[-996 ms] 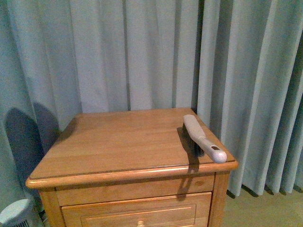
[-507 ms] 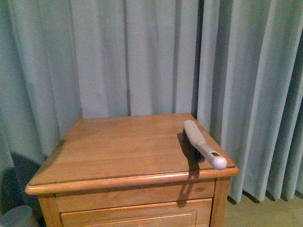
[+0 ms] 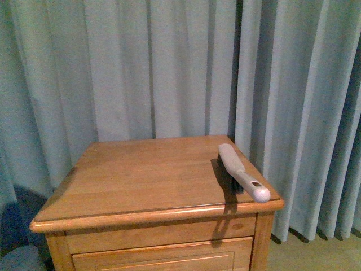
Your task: Clean up trash
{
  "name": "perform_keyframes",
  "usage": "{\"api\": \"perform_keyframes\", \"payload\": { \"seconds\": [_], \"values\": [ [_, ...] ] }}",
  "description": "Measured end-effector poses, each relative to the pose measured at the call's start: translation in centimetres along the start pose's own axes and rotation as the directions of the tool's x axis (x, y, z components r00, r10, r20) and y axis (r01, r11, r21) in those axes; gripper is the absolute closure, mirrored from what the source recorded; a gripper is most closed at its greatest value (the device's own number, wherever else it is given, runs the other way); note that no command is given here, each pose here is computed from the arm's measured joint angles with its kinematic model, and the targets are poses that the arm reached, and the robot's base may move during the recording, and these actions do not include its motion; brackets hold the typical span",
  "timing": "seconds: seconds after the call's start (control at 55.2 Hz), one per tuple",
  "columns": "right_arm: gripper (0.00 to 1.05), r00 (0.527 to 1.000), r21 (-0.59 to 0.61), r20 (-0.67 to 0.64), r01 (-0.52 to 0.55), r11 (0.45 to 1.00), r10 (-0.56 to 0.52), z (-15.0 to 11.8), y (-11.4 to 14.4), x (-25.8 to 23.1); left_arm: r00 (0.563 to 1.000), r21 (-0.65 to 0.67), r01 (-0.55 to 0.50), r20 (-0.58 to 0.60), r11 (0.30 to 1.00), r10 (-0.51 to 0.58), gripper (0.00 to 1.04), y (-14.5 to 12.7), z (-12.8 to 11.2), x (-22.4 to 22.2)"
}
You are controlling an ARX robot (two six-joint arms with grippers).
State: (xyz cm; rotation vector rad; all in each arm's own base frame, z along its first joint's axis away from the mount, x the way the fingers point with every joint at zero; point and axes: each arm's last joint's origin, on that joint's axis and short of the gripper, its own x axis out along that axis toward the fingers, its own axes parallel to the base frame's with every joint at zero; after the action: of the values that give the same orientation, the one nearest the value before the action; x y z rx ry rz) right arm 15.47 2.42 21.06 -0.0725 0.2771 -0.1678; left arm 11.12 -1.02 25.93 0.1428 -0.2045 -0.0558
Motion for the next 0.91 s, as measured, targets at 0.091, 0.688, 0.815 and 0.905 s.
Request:
{"api": "perform_keyframes", "payload": {
  "seconds": [0.091, 0.688, 0.815, 0.905],
  "values": [
    [0.07, 0.994, 0.033, -0.083, -0.063, 0.997, 0.065, 2.9, 1.5, 2.2, 1.0, 0.0, 0.0, 0.0, 1.0, 0.0, 0.77, 0.0, 0.0, 0.0],
    [0.07, 0.819, 0.176, -0.498, -0.225, 0.958, 0.284, 9.0, 16.2, 15.0, 1.0, 0.0, 0.0, 0.0, 1.0, 0.0, 0.77, 0.0, 0.0, 0.0],
    [0.07, 0.802, 0.199, -0.526, -0.207, 0.958, 0.283, 8.2, 17.2, 16.5, 1.0, 0.0, 0.0, 0.0, 1.0, 0.0, 0.77, 0.0, 0.0, 0.0],
    [0.07, 0.792, 0.219, -0.541, -0.192, 0.956, 0.283, 7.6, 17.9, 17.7, 1.0, 0.0, 0.0, 0.0, 1.0, 0.0, 0.77, 0.0, 0.0, 0.0]
  ]
}}
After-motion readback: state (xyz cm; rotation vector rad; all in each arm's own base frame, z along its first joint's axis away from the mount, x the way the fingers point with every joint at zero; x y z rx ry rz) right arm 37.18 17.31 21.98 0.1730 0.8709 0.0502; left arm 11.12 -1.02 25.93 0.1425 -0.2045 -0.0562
